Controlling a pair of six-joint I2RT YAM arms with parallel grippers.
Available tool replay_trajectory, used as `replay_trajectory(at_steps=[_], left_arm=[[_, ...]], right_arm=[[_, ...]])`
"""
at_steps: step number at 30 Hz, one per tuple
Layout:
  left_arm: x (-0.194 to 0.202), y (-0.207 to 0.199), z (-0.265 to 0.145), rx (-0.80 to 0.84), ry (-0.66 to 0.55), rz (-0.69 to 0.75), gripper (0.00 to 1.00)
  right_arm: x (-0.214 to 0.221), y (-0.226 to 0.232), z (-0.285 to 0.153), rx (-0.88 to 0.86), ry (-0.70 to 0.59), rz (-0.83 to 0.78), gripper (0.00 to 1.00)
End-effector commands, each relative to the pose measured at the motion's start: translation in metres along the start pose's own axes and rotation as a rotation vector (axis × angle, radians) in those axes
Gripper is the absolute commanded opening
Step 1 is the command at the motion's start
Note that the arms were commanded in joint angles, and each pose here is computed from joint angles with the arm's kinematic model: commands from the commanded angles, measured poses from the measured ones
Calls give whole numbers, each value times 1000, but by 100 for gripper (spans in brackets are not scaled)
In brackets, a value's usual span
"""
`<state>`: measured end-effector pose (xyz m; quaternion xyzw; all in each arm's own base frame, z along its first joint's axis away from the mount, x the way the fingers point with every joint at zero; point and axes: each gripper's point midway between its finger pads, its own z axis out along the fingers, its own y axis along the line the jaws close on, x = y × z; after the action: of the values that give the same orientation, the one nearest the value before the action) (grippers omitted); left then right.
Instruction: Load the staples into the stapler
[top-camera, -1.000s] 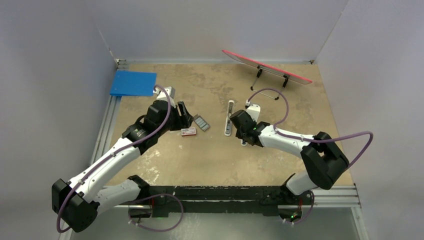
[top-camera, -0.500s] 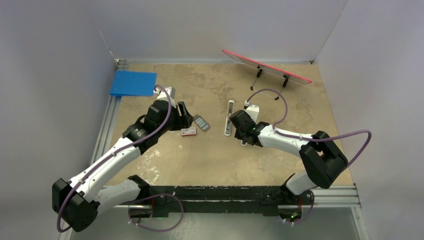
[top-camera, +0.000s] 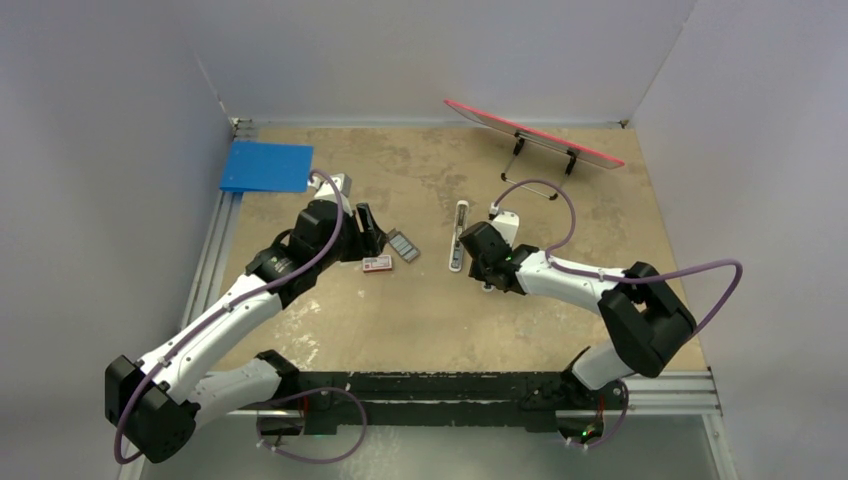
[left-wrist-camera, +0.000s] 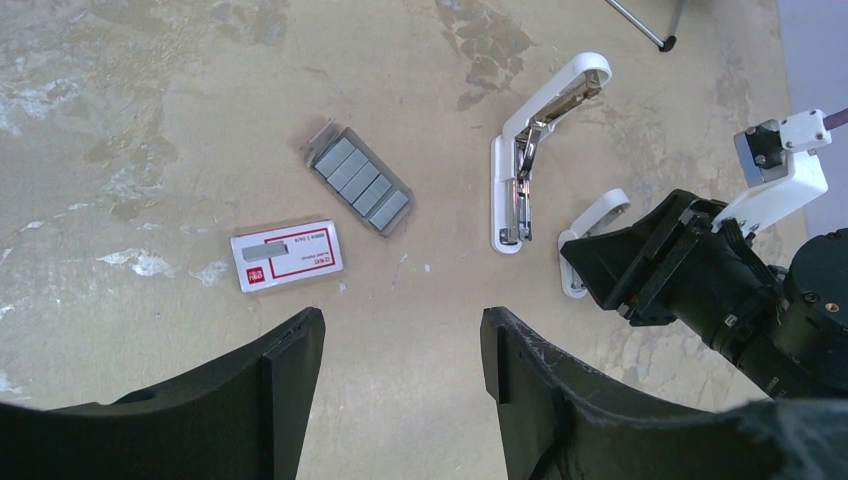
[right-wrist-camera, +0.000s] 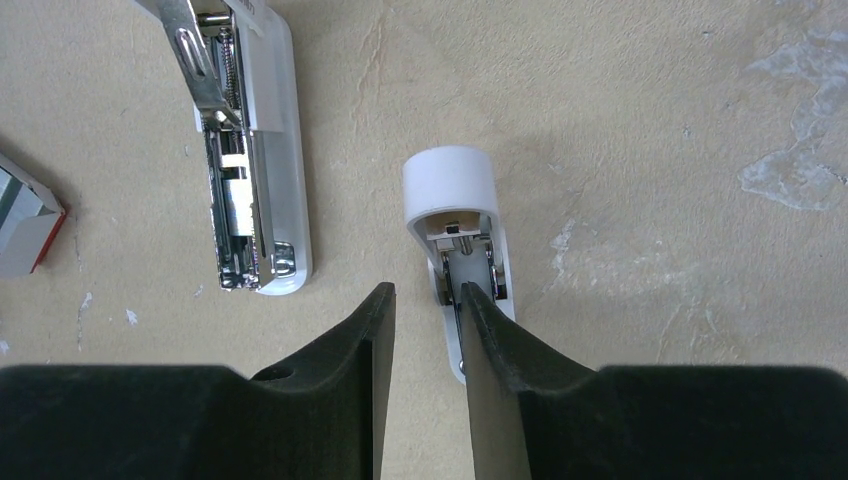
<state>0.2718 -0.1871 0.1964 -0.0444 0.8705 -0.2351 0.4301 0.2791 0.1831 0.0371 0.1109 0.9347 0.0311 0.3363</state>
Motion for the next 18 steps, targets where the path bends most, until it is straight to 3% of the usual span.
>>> replay_trajectory(at_steps=[1, 13, 18], left_arm=[[-13, -9, 0, 34, -39, -21, 59], [-11, -8, 1, 33, -34, -28, 59], [-10, -9, 1, 37, -30, -27, 58]], right_arm=[[-3, -2, -2, 2, -14, 23, 34], [5, -3, -8, -10, 27, 36, 33], [-21, 4, -18, -6, -38, 52, 33]])
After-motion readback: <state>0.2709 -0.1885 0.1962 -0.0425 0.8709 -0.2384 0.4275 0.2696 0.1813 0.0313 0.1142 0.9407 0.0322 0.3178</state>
